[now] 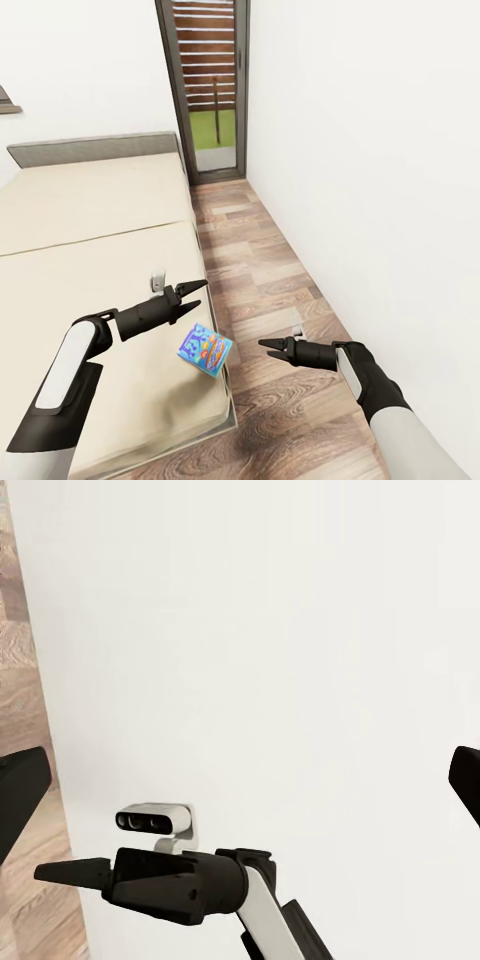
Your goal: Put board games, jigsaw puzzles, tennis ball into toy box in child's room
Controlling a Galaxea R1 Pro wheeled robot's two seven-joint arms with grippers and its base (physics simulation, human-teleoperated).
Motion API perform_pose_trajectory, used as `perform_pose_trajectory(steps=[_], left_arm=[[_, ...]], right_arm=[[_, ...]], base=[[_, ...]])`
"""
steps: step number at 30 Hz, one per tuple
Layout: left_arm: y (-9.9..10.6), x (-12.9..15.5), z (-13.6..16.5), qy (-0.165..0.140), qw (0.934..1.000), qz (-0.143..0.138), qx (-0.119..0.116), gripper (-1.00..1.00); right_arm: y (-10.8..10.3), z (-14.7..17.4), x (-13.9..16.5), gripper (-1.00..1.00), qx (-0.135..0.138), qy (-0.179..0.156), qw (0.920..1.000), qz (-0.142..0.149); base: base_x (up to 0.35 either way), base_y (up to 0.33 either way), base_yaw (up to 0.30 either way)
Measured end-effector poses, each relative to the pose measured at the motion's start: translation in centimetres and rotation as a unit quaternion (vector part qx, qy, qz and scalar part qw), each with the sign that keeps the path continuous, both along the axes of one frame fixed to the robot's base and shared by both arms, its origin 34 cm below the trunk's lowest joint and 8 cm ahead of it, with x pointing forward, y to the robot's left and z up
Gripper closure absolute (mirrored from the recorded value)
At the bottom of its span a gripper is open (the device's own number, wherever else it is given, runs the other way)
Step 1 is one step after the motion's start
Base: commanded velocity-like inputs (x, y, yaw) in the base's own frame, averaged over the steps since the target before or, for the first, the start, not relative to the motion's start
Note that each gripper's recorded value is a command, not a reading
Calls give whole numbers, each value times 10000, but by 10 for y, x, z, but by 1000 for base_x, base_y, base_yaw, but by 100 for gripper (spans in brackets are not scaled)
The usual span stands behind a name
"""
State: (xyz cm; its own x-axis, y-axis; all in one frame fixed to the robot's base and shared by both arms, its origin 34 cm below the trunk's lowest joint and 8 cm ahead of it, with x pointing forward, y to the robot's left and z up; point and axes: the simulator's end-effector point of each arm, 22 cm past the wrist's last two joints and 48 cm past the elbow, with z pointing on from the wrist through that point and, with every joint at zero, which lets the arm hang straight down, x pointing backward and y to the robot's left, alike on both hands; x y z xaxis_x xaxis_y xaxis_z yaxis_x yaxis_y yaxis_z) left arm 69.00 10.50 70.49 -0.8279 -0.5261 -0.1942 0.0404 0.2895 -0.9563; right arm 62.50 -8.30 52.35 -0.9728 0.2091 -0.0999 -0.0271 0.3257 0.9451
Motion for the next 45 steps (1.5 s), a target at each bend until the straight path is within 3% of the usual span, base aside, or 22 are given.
perform_pose_trajectory(steps=[7, 35, 45], left_arm=[[0, -3, -14, -4, 10000, -4, -2, -100], [-2, -3, -14, -7, 10000, -14, -17, -100], [-2, -3, -13, -15, 10000, -18, -23, -100]], right_arm=[[-1, -14, -1, -100, -2, -23, 10000, -8], [0, -11, 1, -100, 19, -49, 10000, -15], [-3, -3, 1, -100, 200, -96, 9998, -4]], base=[[0, 0, 0], [0, 0, 0], [0, 0, 0]])
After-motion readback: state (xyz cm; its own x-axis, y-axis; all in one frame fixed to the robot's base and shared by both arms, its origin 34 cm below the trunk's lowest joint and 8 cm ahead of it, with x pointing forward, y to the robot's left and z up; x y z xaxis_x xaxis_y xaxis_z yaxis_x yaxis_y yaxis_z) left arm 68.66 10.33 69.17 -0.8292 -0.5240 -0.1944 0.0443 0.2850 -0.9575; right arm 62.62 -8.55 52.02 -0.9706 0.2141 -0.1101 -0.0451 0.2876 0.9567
